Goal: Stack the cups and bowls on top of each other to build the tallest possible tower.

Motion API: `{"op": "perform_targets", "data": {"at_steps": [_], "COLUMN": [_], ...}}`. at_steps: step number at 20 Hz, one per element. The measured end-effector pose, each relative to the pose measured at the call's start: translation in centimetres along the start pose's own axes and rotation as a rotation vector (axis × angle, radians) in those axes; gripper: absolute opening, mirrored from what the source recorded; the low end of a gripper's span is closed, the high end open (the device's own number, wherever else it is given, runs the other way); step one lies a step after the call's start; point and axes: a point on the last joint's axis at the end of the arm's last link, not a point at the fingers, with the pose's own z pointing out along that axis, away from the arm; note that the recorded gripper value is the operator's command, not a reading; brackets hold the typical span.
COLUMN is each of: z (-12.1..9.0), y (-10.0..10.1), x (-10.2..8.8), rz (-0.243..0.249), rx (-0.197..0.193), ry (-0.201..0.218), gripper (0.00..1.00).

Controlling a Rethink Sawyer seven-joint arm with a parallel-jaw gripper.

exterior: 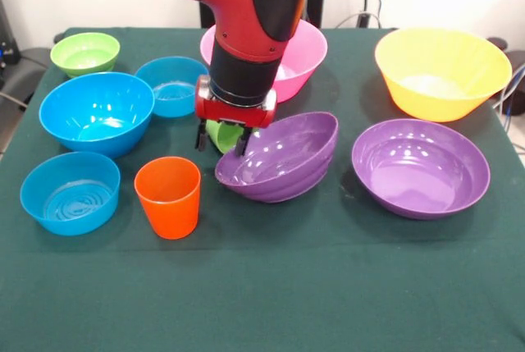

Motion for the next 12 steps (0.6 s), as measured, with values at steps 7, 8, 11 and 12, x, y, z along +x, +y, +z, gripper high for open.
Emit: {"op": "perform_targets", "data": {"at_steps": [7, 8, 11, 12], "z": [-0.3, -0.2, 0.1, 0.2], "y": [0.5, 0.7, 1.1, 1.1], "x": [0.0, 0.1, 0.1, 0.2], "rz": [-0.002, -0.002, -0.003, -0.002], "rx": [-0.016, -0.02, -0.03, -0.033], "ry": [0.02, 0.021, 0.025, 0.026], "gripper": [1.0, 1.0, 1.0, 1.0]}}
